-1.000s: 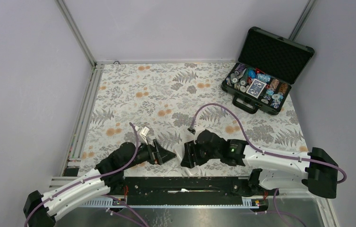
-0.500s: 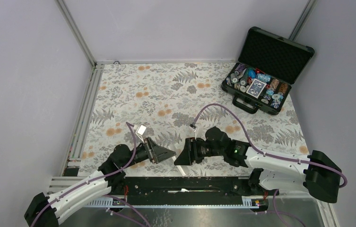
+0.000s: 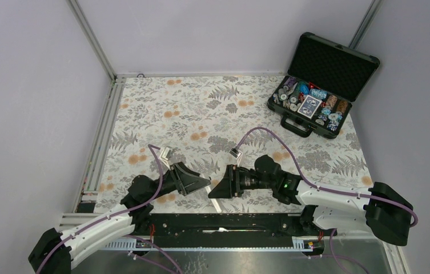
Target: Load the batteries into the remote control
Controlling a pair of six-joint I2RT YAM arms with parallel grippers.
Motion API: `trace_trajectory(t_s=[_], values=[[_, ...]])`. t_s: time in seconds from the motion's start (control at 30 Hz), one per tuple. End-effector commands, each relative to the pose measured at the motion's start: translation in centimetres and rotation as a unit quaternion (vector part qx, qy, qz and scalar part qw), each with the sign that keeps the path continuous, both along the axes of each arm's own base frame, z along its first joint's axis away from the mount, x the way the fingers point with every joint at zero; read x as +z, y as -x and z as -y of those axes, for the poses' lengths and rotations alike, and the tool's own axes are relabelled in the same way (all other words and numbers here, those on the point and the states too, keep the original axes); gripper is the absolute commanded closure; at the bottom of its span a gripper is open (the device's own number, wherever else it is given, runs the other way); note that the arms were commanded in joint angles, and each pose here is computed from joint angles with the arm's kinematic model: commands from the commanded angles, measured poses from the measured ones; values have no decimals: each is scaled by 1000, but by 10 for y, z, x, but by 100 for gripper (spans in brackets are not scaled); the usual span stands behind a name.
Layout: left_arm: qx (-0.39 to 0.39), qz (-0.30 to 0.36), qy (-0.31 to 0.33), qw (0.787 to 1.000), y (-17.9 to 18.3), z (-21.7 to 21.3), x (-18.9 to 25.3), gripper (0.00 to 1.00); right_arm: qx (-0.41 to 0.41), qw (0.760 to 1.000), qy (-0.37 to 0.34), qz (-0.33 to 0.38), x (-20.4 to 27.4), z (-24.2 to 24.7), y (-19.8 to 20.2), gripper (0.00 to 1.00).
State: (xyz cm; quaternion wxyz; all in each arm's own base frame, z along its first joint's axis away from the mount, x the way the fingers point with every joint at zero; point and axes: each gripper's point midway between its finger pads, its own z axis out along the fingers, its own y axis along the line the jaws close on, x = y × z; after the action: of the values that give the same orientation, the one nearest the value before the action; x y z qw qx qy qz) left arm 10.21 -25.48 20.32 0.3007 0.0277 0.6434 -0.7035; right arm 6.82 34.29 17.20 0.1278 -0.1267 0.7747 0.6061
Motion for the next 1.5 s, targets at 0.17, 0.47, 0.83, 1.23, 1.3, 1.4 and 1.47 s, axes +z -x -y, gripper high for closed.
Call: trace_trajectory(t_s=[0.17, 0.47, 0.83, 1.23, 1.3, 1.4, 1.47], values=[[-33, 15, 25, 999, 14, -2, 5, 21, -14, 999, -43, 16, 22, -6, -10, 100], [-35, 11, 28, 999, 13, 0, 6, 72, -18, 999, -39, 21, 18, -3, -10, 98], [-22, -6, -9, 1000, -1, 7, 2, 100, -55, 996, 28, 65, 1, 16, -23, 25], [8, -56, -144, 988, -26, 14, -34, 100, -143, 954, 200, 169, -12, 80, -62, 14], [14, -68, -169, 983, -31, 15, -42, 100, -158, 944, 230, 175, -15, 91, -68, 14], [25, -85, -210, 974, -40, 16, -51, 100, -186, 923, 281, 186, -23, 109, -78, 14], [31, -92, -233, 968, -46, 17, -55, 100, -198, 912, 306, 189, -28, 119, -82, 14]])
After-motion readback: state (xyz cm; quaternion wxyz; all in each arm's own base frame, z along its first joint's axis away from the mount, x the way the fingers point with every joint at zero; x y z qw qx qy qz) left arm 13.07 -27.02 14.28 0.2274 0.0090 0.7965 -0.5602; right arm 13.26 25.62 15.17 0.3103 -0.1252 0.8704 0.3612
